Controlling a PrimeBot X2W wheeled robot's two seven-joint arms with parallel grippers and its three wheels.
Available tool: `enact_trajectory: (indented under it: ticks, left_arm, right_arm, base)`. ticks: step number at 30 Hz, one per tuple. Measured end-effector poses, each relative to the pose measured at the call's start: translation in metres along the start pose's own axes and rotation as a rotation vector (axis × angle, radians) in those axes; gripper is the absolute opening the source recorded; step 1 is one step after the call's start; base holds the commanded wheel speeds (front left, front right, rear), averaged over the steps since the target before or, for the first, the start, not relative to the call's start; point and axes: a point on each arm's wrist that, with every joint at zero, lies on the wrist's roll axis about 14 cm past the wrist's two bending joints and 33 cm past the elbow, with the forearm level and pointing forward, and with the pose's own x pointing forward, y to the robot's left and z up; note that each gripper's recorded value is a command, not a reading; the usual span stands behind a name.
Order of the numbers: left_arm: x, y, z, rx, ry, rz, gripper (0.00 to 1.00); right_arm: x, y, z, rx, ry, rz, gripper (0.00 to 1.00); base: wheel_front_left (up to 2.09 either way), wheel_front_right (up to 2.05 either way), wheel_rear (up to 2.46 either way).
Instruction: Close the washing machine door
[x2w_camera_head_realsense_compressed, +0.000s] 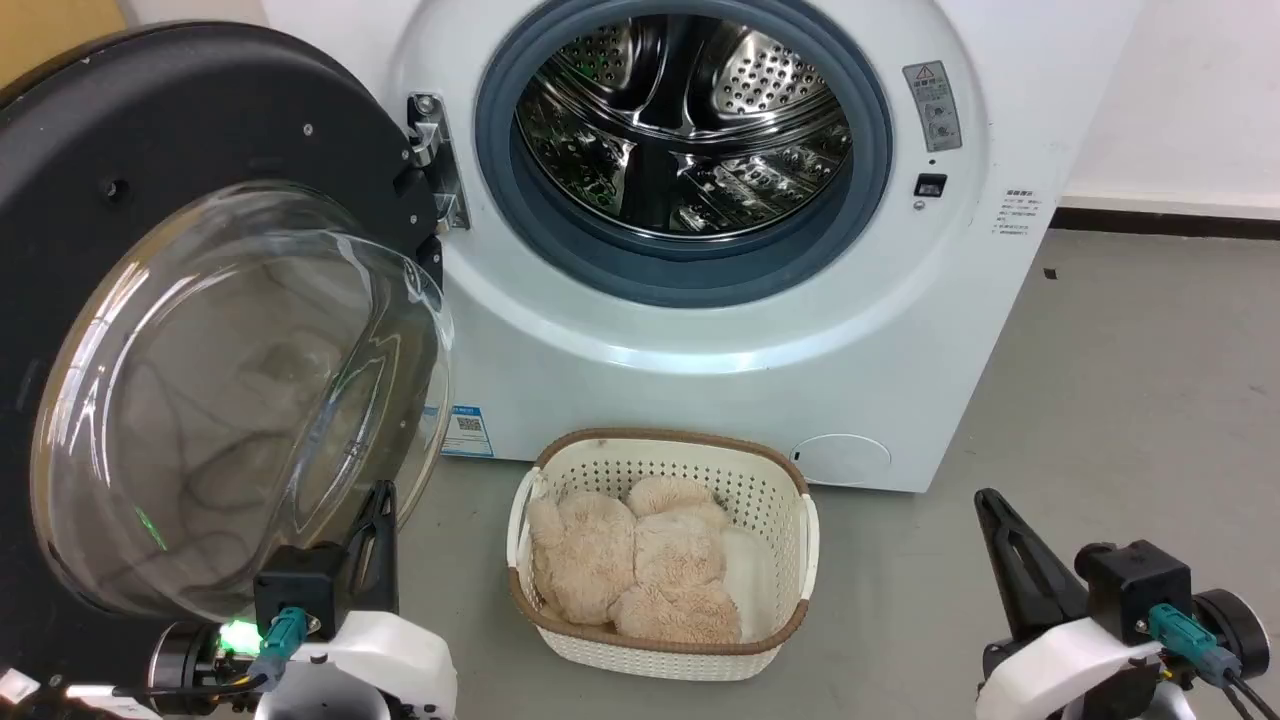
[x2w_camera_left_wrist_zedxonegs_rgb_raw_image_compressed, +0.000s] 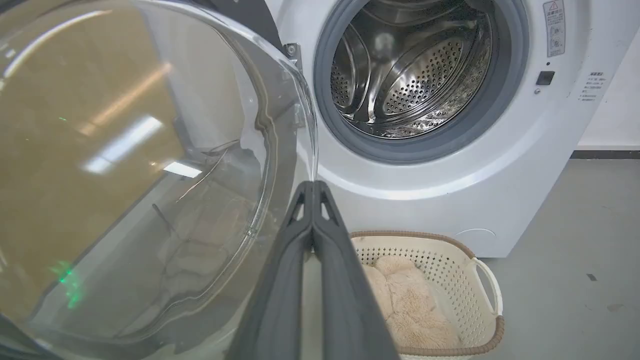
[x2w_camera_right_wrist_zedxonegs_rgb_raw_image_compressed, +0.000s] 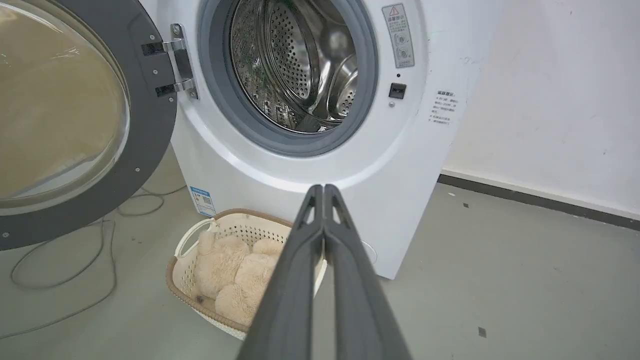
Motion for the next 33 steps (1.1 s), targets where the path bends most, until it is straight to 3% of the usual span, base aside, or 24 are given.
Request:
enact_trajectory:
  ticks: [29,30,33]
  left_arm:
    - [0.0,0.0,0.0,0.0,0.0,0.0,0.0]
    - [0.0,0.0001,-0.0001,0.0,0.0,0.001,1.0]
    - [0.0,-0.0002,-0.0003,0.0,0.001,0.0,1.0]
  right_arm:
    - [0.0,0.0001,0.0001,0.0,0.0,0.0,0.0]
    - [0.0,-0.0001,0.0,0.0,0.0,0.0,1.0]
    - [0.0,-0.0001,-0.0002,0.001,0.001,0.0,1.0]
  base:
    - [0.0,0.0,0.0]
    - [0.0,0.0,0.0]
    - [0.0,0.0,0.0]
